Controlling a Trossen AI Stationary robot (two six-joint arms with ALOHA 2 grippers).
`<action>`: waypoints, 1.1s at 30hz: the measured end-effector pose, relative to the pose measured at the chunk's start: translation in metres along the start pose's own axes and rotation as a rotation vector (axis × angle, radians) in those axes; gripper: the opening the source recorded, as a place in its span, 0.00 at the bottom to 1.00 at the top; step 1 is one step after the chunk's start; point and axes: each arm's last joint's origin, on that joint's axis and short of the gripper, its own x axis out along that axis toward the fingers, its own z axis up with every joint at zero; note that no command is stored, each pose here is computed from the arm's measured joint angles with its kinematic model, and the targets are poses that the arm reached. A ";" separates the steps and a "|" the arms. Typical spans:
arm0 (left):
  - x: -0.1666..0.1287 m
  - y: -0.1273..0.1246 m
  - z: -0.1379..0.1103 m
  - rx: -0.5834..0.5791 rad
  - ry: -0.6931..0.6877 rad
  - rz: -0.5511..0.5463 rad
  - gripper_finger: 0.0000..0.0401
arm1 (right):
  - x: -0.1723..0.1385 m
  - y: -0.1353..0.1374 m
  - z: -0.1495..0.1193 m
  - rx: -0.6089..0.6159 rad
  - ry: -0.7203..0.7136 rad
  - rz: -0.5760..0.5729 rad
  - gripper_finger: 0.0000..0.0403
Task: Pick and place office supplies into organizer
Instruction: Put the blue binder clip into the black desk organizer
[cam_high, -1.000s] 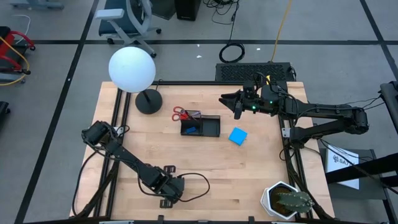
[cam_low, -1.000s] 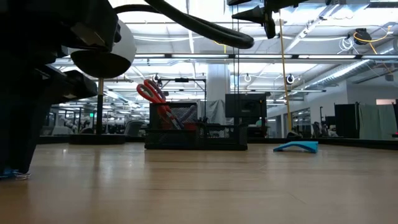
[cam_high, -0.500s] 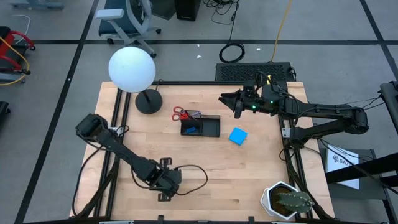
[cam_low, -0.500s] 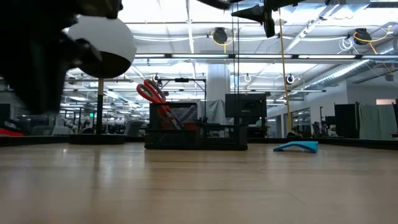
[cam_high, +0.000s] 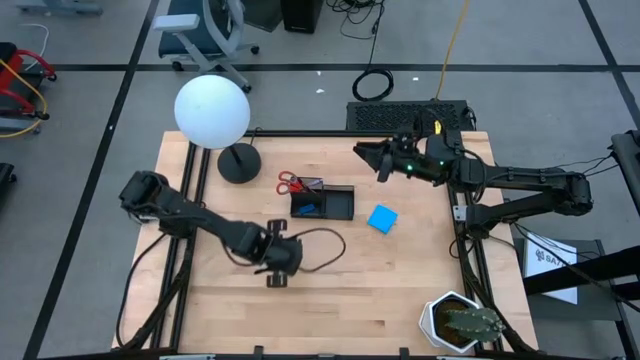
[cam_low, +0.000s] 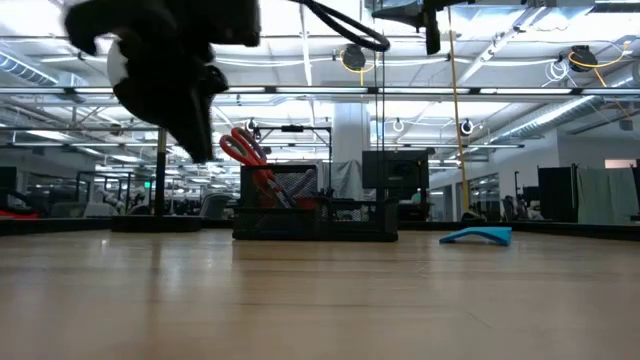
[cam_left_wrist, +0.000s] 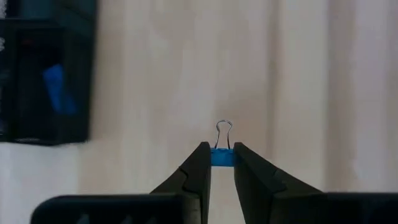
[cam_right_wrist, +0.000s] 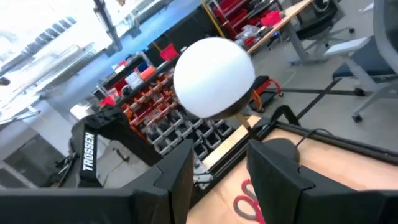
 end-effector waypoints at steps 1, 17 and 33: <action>0.001 0.006 0.002 0.001 0.000 0.008 0.15 | 0.000 0.000 0.000 -0.002 -0.004 0.000 0.35; 0.018 0.103 0.019 -0.160 0.011 0.090 0.16 | 0.000 -0.002 0.001 -0.117 0.001 -0.010 0.35; 0.020 0.132 0.026 -0.182 -0.058 0.114 0.16 | -0.007 -0.003 0.000 -0.102 0.065 -0.013 0.35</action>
